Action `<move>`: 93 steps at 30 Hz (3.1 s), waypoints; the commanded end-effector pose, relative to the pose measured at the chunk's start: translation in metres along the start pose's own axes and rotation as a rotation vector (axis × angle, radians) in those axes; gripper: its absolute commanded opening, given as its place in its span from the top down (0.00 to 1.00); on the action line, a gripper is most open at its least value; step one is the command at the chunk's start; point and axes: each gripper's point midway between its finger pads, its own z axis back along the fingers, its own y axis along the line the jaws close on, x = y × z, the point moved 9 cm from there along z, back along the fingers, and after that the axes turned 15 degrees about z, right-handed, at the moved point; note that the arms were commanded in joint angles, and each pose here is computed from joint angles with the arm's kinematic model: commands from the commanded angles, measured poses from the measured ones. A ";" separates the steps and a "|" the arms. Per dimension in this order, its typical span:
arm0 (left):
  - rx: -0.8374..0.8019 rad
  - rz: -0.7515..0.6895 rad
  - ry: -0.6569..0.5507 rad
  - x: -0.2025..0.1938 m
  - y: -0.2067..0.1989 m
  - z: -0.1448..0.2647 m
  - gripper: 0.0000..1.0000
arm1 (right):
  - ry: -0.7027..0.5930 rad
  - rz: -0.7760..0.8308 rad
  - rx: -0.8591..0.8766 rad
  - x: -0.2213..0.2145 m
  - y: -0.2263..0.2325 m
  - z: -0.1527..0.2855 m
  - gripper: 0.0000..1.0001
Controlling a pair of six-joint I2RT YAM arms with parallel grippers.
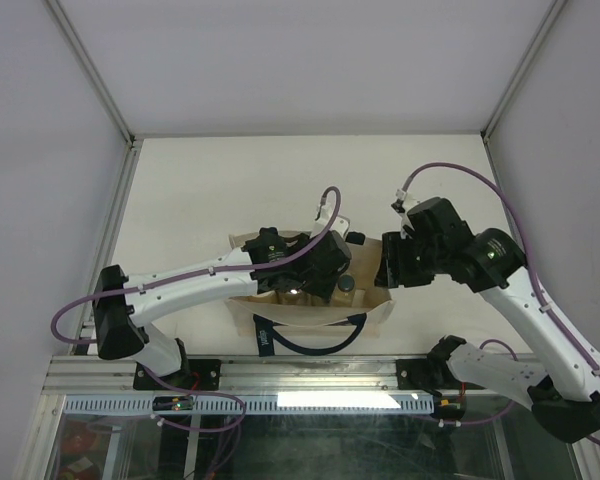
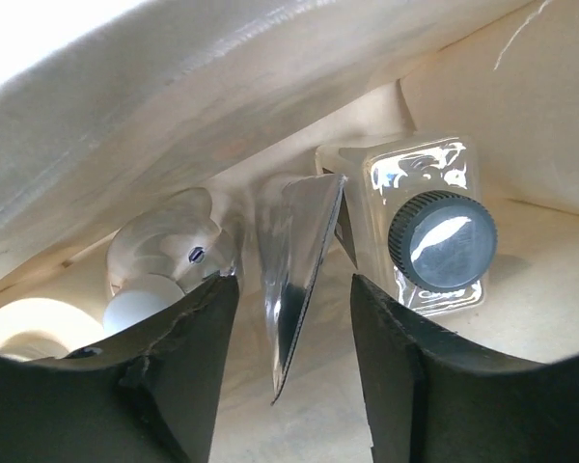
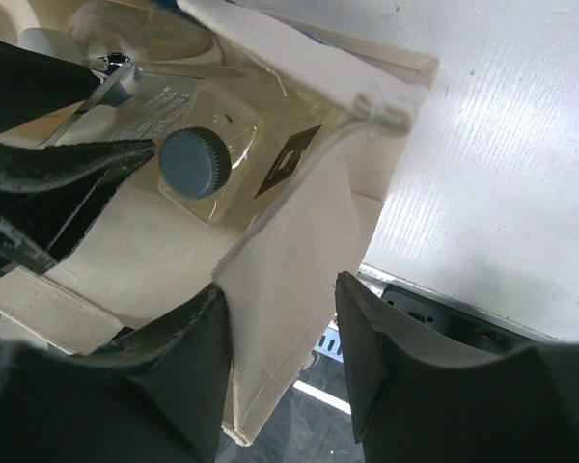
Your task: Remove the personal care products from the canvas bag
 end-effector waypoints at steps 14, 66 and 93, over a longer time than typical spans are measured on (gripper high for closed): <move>-0.004 -0.036 -0.034 0.012 -0.014 0.001 0.66 | -0.040 0.011 -0.005 -0.006 -0.002 0.006 0.57; -0.441 0.411 -0.172 0.075 0.004 0.209 1.00 | -0.079 0.028 -0.008 -0.013 -0.005 0.006 0.53; -0.298 0.432 -0.848 0.163 0.030 0.257 1.00 | -0.107 0.047 -0.047 -0.011 -0.008 0.017 0.46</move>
